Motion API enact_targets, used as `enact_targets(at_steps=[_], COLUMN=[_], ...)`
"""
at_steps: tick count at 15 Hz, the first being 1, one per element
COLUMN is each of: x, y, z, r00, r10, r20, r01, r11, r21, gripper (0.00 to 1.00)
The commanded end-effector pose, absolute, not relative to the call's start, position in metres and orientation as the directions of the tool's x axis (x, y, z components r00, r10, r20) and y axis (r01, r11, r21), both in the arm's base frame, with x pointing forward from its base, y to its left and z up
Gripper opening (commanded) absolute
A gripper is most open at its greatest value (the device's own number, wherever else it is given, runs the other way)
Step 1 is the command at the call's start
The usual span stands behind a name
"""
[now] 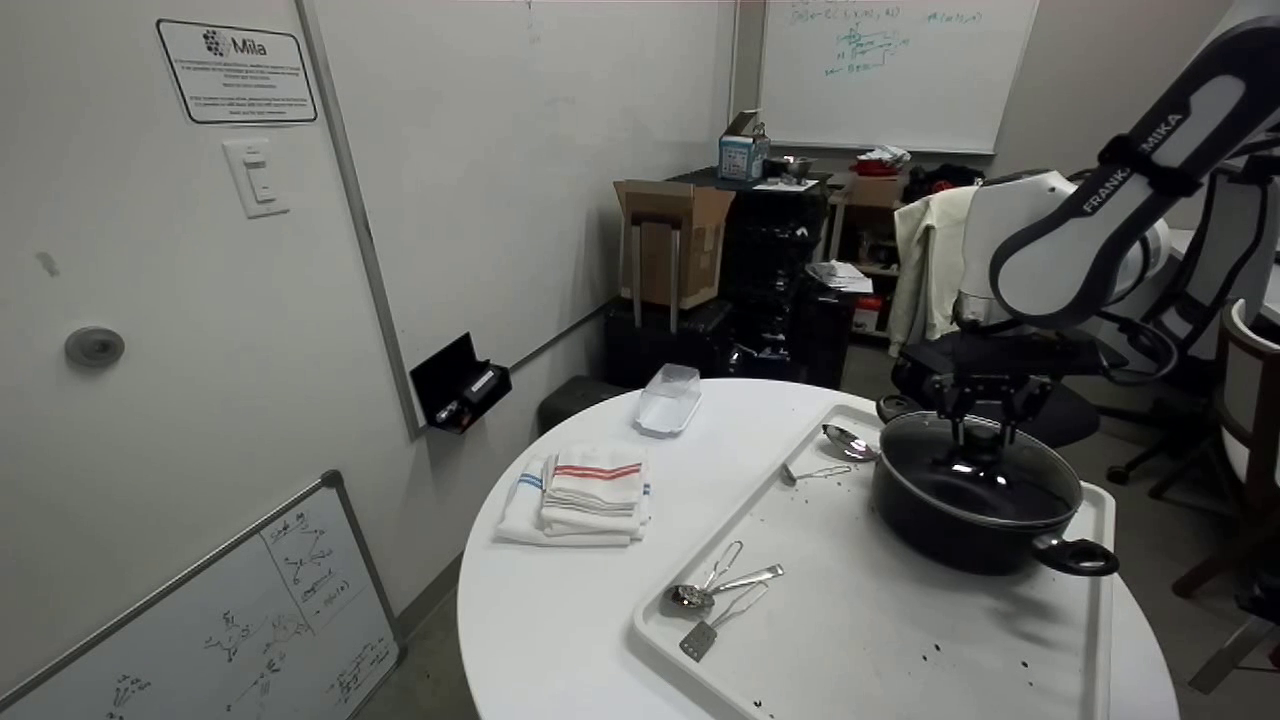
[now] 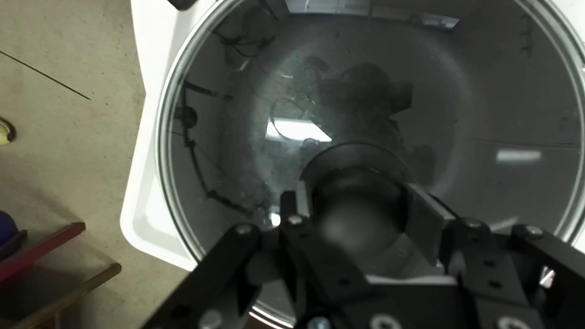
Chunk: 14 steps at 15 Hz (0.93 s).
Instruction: Cover the pot with the lid
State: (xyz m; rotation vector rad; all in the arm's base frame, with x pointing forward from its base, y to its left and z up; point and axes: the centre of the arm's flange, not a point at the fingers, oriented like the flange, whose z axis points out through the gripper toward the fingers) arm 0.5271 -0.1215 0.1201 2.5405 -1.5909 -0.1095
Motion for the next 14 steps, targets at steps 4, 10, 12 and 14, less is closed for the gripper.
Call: enact_targets(at_steps=[4, 10, 12, 14], x=[0.5314, 0.5308, 0.5302, 0.5301], y=[-0.1180, -0.1216, -0.1225, -0.1221], z=[0.1222, 0.1215, 0.1224, 0.1245], r00=[0.431, 0.428, 0.428, 0.424], r10=[-0.902, -0.904, -0.904, -0.905], r20=[0.017, 0.009, 0.004, 0.007], r01=[-0.894, -0.899, -0.900, -0.903], r11=[-0.424, -0.425, -0.426, -0.423], r21=[0.145, 0.109, 0.094, 0.073], gripper=[0.25, 0.25, 0.75, 0.83])
